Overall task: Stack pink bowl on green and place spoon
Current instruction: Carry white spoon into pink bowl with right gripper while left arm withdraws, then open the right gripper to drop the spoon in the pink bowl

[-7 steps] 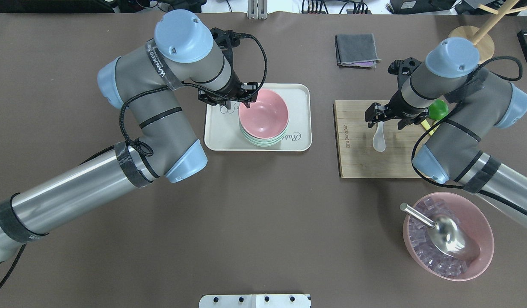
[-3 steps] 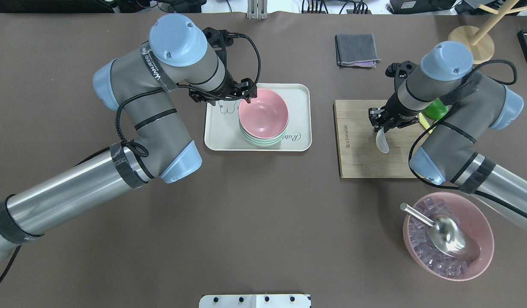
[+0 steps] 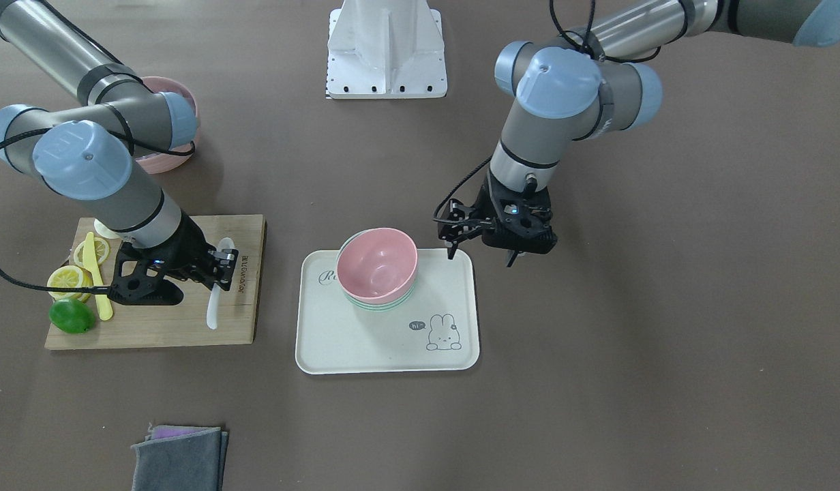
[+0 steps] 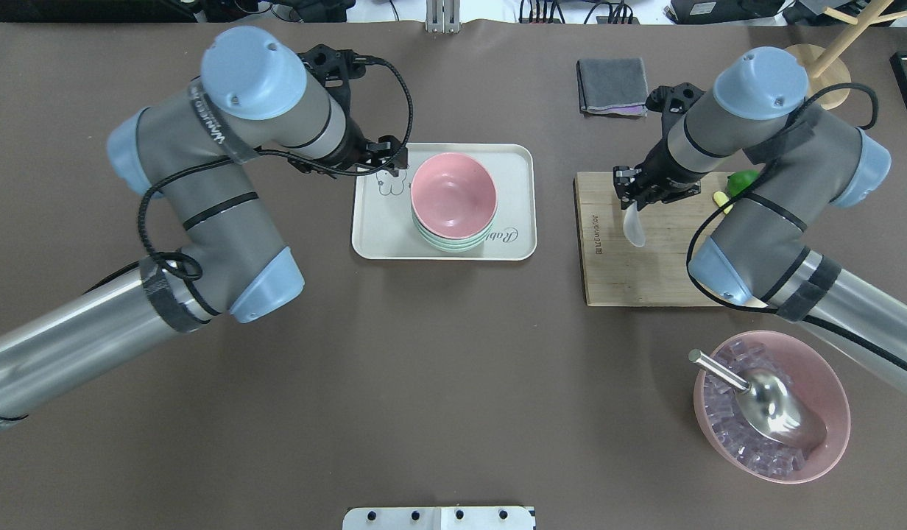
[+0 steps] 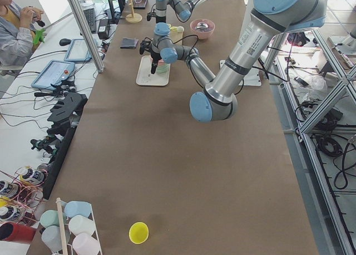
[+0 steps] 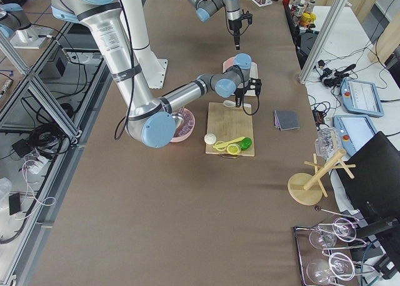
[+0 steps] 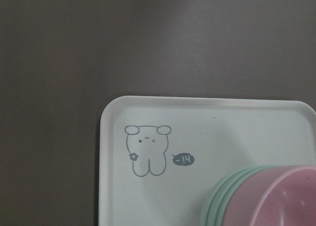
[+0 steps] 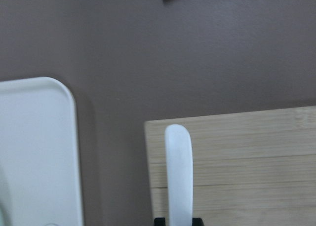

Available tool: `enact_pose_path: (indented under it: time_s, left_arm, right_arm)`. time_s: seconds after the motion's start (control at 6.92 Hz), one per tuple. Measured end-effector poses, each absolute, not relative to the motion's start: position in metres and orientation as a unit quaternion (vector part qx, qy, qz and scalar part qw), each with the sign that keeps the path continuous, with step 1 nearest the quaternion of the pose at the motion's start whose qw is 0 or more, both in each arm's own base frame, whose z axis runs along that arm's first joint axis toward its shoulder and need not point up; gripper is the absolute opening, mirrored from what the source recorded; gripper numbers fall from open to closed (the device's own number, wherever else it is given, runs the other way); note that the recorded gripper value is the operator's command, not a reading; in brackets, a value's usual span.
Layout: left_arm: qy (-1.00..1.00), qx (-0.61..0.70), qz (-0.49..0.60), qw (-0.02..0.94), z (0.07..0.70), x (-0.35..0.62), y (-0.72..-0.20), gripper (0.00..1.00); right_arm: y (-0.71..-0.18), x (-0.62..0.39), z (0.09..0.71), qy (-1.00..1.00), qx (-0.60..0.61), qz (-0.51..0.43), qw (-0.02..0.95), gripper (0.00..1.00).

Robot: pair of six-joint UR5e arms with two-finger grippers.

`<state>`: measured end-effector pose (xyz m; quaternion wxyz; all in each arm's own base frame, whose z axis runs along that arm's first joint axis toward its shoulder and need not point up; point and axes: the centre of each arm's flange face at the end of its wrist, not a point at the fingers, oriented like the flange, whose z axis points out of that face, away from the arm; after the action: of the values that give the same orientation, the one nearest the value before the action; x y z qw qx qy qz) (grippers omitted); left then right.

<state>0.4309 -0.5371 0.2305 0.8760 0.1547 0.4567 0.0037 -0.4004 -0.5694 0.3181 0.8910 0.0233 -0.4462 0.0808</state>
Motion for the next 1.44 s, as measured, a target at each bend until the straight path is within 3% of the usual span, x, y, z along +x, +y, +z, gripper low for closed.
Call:
enact_pose_path:
  time_s: [0.43, 1.16, 1.3, 1.44]
  left_arm:
    - [0.45, 0.153, 0.049, 0.878, 0.28, 0.36, -0.546, 0.97]
    - [0.447, 0.152, 0.048, 0.88, 0.286, 0.356, -0.551, 0.97]
    - [0.447, 0.151, 0.046, 0.88, 0.286, 0.357, -0.551, 0.97]
    - [0.448, 0.148, 0.046, 0.88, 0.287, 0.358, -0.55, 0.98]
  right_arm:
    - [-0.567, -0.487, 0.175, -0.459, 0.011, 0.194, 0.867, 0.0]
    - [-0.559, -0.524, 0.147, -0.457, 0.012, 0.225, 0.86, 0.0]
    - [-0.559, -0.524, 0.148, -0.457, 0.011, 0.225, 0.86, 0.96]
    - [-0.559, -0.523, 0.149, -0.457, 0.012, 0.226, 0.86, 1.0]
